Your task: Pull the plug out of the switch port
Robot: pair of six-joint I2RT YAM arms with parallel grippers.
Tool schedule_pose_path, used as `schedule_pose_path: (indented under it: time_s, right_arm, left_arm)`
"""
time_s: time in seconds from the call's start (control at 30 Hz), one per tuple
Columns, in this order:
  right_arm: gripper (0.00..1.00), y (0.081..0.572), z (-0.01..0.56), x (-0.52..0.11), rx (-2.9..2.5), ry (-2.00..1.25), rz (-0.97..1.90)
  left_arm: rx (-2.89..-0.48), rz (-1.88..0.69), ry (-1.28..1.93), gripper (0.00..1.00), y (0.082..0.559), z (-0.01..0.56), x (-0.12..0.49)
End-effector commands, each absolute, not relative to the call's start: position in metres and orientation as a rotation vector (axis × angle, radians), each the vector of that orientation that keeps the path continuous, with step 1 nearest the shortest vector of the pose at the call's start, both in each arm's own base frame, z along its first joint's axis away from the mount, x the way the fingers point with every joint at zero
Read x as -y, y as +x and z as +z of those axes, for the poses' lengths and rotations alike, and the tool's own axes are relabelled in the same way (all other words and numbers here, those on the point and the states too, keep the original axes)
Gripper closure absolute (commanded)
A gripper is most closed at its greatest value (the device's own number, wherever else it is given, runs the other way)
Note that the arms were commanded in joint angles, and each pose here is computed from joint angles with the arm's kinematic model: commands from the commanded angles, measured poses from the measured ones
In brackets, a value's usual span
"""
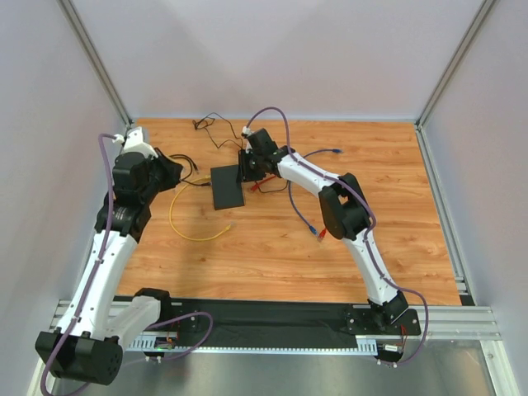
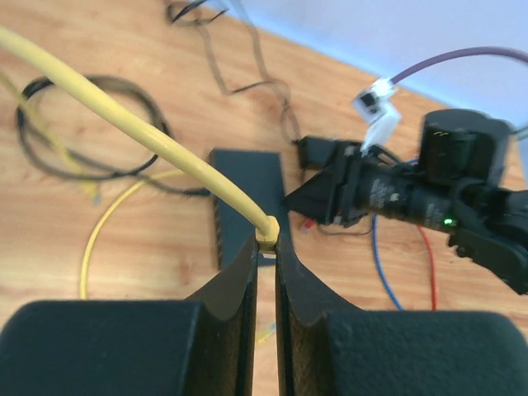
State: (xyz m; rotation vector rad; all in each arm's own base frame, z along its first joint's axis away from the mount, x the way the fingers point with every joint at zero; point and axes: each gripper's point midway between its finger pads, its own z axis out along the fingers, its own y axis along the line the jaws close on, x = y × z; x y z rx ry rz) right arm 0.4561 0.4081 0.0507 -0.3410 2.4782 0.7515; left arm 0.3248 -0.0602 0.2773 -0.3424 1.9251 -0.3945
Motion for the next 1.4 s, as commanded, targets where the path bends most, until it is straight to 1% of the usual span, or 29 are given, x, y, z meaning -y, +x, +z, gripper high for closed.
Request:
schedule_pose_path:
  time_s: [0.0,0.17,0.23,0.27,0.3,0.33,0.43,0.6,0.7,0.77,0.8,0.83,0.87,0.93,0.97,1.0,1.1,1.2,1.23,1.27,1.3,1.33,1.37]
  right_arm:
    - [0.67,0.466,0.101,-0.406,-2.354,-0.359,0.781]
    - [0.67,0.470,0.106,-0.396,-2.333,-0.343,0.793]
    - [0.67,0.471,0.106,-0.389,-2.330,-0.328,0.789]
    - [0.67,0.471,0.105,-0.387,-2.330,-0.314,0.793]
    - [0.67,0.472,0.109,-0.386,-2.320,-0.305,0.803]
    - [0.67,0.474,0.110,-0.384,-2.315,-0.301,0.816]
    - [0.67,0.473,0.106,-0.380,-2.330,-0.298,0.809]
    - [0.67,0.475,0.108,-0.372,-2.328,-0.285,0.803]
    - [0.67,0.475,0.106,-0.370,-2.331,-0.283,0.804]
    - [0.67,0.474,0.106,-0.370,-2.333,-0.284,0.805]
    - [0.67,0.474,0.104,-0.369,-2.335,-0.286,0.802]
    - [0.67,0.474,0.104,-0.368,-2.336,-0.283,0.799]
    - [0.67,0.474,0.105,-0.367,-2.336,-0.281,0.798]
    - [0.67,0.475,0.104,-0.365,-2.336,-0.272,0.804]
    - [0.67,0.476,0.104,-0.363,-2.339,-0.267,0.807]
    - [0.67,0.475,0.105,-0.364,-2.335,-0.267,0.813]
    - [0.67,0.474,0.102,-0.363,-2.345,-0.269,0.813]
    - [0.67,0.473,0.101,-0.362,-2.347,-0.270,0.814]
    - [0.67,0.473,0.100,-0.362,-2.347,-0.270,0.814]
    - [0.67,0.473,0.100,-0.361,-2.351,-0.269,0.814]
    - [0.67,0.474,0.098,-0.359,-2.356,-0.263,0.813]
    - [0.67,0.473,0.098,-0.358,-2.356,-0.263,0.817]
    - [0.67,0.473,0.098,-0.357,-2.356,-0.264,0.818]
  left_arm:
    - [-1.629,-0.480,-0.106,1.00,0.338,0.345,0.081]
    - [-1.561,-0.388,-0.005,1.00,0.357,0.371,0.075]
    - [-1.519,-0.415,0.009,1.00,0.364,0.369,0.072]
    - [-1.441,-0.441,0.011,1.00,0.367,0.383,0.071]
    - [-1.446,-0.496,0.033,1.00,0.370,0.372,0.078]
    - [-1.424,-0.503,0.036,1.00,0.374,0.373,0.077]
    - [-1.410,-0.445,0.057,1.00,0.386,0.377,0.070]
    - [-1.437,-0.360,-0.147,1.00,0.399,0.374,0.024]
    - [-1.475,-0.380,-0.273,1.00,0.407,0.372,0.009]
    - [-1.461,-0.470,-0.270,1.00,0.411,0.383,0.018]
    - [-1.449,-0.643,-0.130,1.00,0.406,0.389,0.046]
    - [-1.326,-0.737,-0.002,1.00,0.396,0.420,0.065]
    - [-1.314,-0.869,0.092,1.00,0.379,0.426,0.088]
    - [-1.226,-0.909,0.154,1.00,0.361,0.444,0.098]
    - [-1.222,-0.924,0.122,1.00,0.358,0.435,0.097]
    - [-1.192,-0.920,0.139,1.00,0.348,0.442,0.098]
    - [-1.266,-0.856,0.102,1.00,0.353,0.426,0.091]
    - [-1.309,-0.883,0.084,1.00,0.356,0.407,0.091]
    - [-1.252,-0.924,0.103,1.00,0.350,0.417,0.094]
    - [-1.276,-0.975,0.109,1.00,0.354,0.401,0.096]
    - [-1.270,-1.015,0.124,1.00,0.354,0.398,0.099]
    - [-1.175,-1.086,0.184,1.00,0.342,0.415,0.106]
    - [-1.209,-1.171,0.231,1.00,0.348,0.400,0.115]
